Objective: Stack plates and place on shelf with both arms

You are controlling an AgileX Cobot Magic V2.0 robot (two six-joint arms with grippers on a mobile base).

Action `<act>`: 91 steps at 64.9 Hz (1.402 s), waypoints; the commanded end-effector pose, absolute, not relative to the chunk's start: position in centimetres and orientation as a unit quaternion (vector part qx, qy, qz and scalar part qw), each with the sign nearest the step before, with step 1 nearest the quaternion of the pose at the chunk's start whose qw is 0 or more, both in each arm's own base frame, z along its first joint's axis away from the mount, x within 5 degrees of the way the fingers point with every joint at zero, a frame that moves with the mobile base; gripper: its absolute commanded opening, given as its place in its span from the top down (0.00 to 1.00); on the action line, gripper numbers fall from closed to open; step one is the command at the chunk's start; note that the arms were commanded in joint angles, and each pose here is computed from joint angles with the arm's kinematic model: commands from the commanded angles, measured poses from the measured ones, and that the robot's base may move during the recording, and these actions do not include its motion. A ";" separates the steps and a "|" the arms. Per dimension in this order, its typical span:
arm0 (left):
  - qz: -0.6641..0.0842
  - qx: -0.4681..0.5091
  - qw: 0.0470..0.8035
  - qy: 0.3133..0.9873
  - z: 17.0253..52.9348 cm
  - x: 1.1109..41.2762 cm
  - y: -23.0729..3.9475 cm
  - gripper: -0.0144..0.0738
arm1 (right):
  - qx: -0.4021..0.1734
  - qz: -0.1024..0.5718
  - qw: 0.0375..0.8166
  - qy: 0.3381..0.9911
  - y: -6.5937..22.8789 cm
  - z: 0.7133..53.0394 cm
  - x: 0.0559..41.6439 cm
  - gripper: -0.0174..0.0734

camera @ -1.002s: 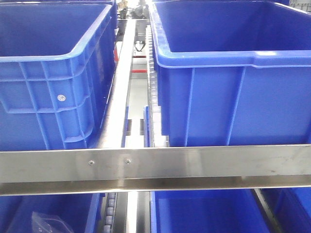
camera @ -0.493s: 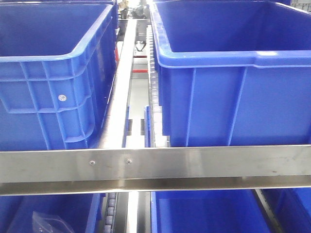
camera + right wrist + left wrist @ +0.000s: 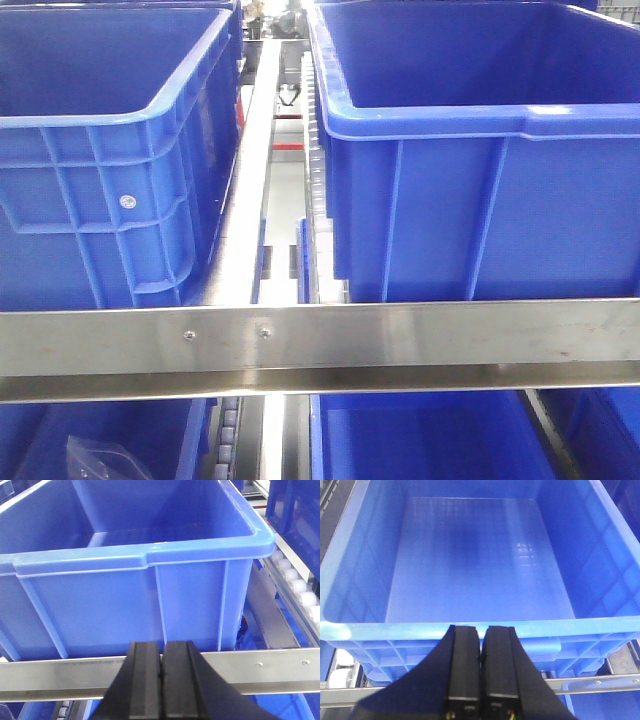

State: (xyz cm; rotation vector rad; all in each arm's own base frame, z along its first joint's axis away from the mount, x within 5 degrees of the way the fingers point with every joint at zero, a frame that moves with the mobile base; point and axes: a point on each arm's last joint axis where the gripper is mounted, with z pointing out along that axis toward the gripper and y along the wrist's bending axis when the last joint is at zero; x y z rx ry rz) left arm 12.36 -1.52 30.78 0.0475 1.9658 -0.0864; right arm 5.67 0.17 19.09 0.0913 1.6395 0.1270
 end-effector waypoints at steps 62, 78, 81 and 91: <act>-0.058 -0.002 0.715 0.697 26.5 6.0 -0.4 0.74 | 0.038 0.053 0.722 0.689 0.1 20.1 5.5 0.78; -0.080 -0.018 0.728 0.681 21.6 5.3 -0.4 0.74 | 0.038 0.053 0.722 0.689 0.1 20.1 5.5 0.78; -0.082 -0.019 0.729 0.680 21.1 5.4 -0.4 0.74 | 0.038 0.053 0.722 0.689 0.1 20.1 5.5 0.78; -0.084 -0.020 0.726 0.682 20.8 5.4 -0.4 0.74 | 0.038 0.053 0.722 0.689 0.1 20.1 5.5 0.78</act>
